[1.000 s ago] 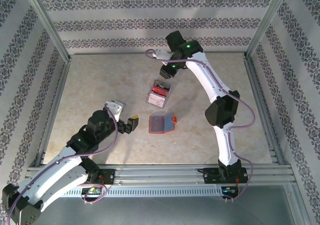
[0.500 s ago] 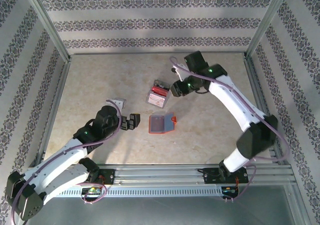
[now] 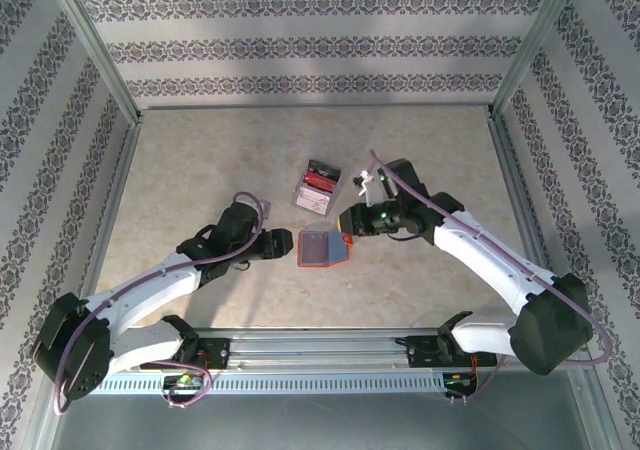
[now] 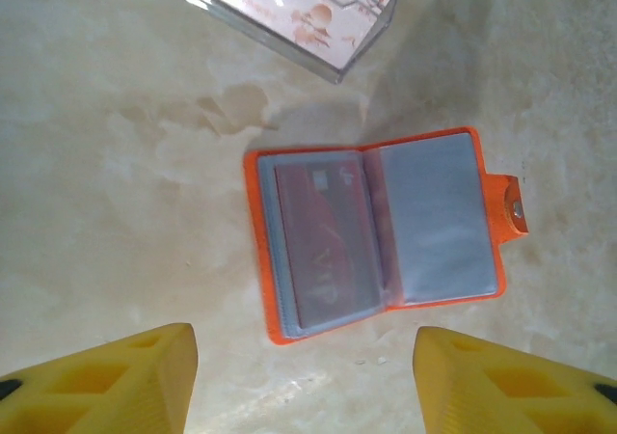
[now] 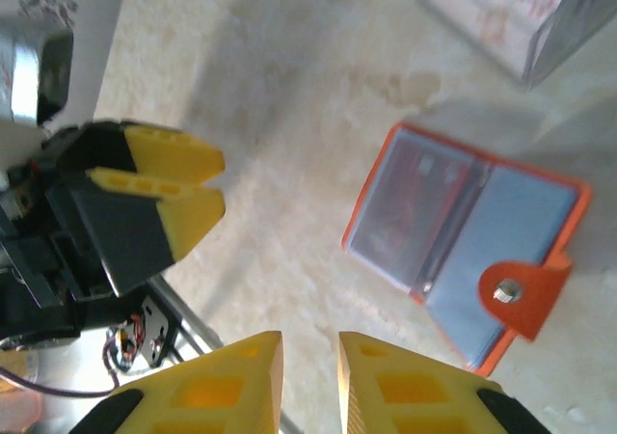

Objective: Take the credit cards out of the card holder

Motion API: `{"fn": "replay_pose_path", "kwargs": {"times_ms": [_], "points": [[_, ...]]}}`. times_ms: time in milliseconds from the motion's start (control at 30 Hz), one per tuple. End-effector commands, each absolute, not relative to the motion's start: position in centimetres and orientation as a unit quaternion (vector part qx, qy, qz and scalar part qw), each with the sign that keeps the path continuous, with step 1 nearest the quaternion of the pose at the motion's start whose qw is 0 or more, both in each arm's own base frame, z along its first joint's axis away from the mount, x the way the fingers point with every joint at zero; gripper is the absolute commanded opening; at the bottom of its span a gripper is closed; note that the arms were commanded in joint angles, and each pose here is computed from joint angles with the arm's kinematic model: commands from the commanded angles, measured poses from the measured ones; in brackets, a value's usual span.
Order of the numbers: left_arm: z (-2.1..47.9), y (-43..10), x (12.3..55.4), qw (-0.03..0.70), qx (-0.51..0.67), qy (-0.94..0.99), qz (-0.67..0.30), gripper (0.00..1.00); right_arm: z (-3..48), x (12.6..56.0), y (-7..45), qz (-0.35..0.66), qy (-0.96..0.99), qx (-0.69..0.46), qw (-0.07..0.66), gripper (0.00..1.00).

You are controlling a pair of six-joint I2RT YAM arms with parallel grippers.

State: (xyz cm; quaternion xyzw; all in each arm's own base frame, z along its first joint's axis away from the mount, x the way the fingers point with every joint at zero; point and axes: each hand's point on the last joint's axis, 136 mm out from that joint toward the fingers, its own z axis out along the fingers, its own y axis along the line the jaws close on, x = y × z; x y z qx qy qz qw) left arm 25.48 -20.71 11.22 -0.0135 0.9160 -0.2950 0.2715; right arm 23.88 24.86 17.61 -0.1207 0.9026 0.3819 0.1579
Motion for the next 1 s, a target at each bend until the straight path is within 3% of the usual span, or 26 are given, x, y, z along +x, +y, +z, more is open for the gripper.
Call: {"fn": "replay_pose_path", "kwargs": {"times_ms": [0, 500, 967], "points": [[11.7, -22.6, 25.7, 0.25, -0.033, 0.903, -0.347, 0.59, 16.2, 23.2, 25.7, 0.402, 0.899, -0.092, 0.148, 0.2], [9.3, -24.2, 26.0, 0.191, -0.03, 0.92, -0.342, 0.53, 7.6, 23.3, 24.4, 0.334, 0.934, -0.043, 0.117, 0.17], [8.5, -25.3, 26.7, 0.171, -0.029, 0.922, -0.346, 0.48, 4.1, 23.1, 22.1, 0.287, 0.952, -0.029, 0.105, 0.14]]}}
